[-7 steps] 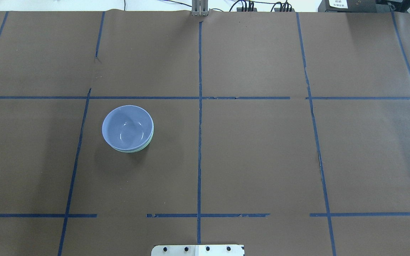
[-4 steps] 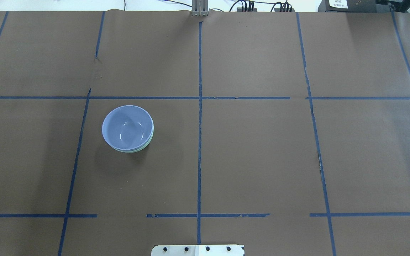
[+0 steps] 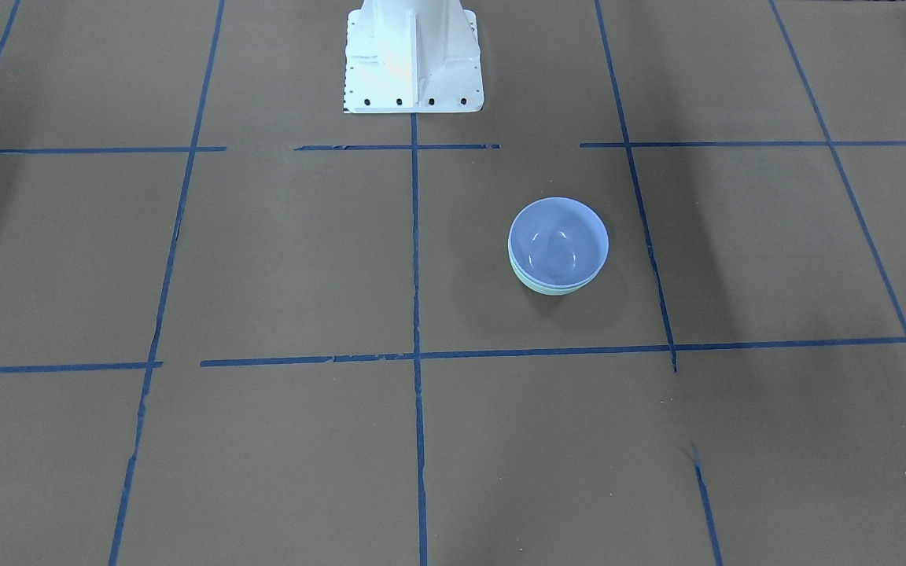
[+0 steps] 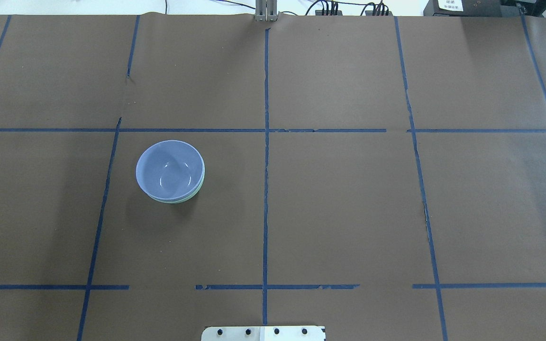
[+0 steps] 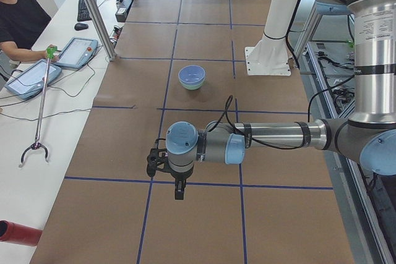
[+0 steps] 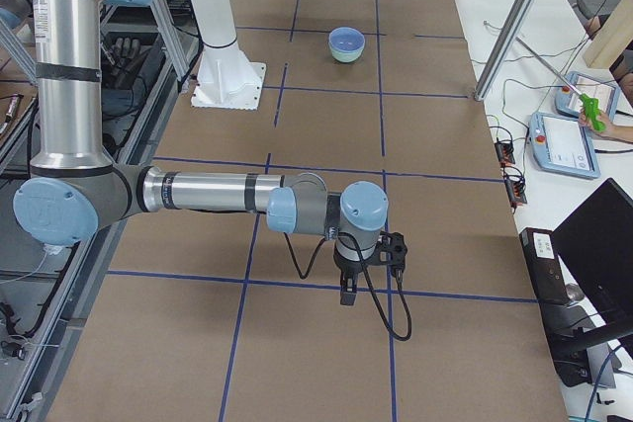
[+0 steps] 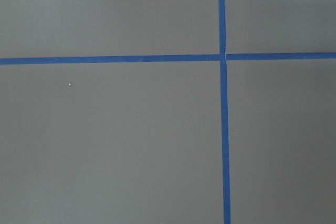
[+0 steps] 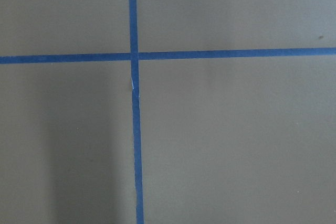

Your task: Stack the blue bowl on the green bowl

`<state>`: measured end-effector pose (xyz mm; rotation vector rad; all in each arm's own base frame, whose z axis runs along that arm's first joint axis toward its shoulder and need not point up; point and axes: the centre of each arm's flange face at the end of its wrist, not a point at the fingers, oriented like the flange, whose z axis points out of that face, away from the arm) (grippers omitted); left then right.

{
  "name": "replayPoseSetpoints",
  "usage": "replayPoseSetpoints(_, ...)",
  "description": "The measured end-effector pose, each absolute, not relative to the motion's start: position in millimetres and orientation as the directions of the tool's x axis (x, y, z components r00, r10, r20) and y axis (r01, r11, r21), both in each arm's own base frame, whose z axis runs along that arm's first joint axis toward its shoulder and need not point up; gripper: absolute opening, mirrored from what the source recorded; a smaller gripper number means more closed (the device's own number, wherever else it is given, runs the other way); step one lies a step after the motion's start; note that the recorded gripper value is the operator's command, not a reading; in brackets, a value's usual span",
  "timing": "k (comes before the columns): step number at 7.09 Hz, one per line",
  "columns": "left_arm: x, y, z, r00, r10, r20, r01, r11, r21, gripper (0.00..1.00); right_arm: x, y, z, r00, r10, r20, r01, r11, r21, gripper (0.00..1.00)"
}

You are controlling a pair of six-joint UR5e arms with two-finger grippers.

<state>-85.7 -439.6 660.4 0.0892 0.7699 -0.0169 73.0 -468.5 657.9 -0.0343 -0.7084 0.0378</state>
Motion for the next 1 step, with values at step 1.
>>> replayPoseSetpoints(1, -85.8, -439.7, 660.4, 0.718, 0.017, -0.695, 0.048, 0.996, 0.074, 1.0, 73.0, -468.5, 657.9, 0.759, 0.046, 0.65, -0.023, 0.999, -0.044, 1.0)
